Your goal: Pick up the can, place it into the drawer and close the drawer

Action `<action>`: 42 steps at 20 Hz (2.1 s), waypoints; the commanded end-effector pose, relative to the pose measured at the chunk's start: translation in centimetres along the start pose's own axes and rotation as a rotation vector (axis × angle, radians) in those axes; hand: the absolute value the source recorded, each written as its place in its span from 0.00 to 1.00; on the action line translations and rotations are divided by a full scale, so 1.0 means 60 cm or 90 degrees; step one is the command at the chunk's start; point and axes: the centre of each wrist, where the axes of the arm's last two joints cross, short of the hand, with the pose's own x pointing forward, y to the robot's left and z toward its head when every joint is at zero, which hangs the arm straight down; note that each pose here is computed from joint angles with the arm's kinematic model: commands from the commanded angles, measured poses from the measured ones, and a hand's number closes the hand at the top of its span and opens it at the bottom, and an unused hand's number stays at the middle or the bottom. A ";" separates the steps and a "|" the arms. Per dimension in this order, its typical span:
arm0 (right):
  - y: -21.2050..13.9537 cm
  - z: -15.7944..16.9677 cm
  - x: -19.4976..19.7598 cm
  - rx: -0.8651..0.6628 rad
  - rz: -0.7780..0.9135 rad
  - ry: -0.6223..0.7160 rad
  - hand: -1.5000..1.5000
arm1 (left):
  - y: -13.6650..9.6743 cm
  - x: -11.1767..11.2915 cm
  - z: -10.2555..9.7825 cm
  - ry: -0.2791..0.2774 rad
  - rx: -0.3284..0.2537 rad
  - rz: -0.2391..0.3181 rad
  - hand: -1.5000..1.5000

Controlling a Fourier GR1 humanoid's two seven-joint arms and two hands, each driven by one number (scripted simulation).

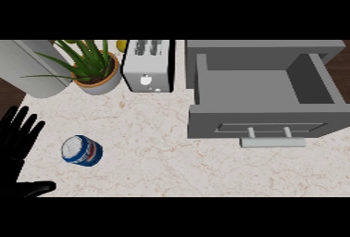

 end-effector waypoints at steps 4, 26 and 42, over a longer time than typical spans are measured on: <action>-0.001 -0.013 0.013 -0.001 0.008 -0.006 0.00 | -0.016 -0.061 0.017 0.006 0.012 -0.023 0.00; -0.024 0.031 0.034 0.006 0.006 -0.006 0.00 | 0.104 -0.246 -0.021 0.039 0.092 -0.039 0.00; -0.033 0.032 0.072 0.009 -0.007 0.005 0.00 | 0.126 -0.337 -0.053 0.067 0.092 0.020 0.00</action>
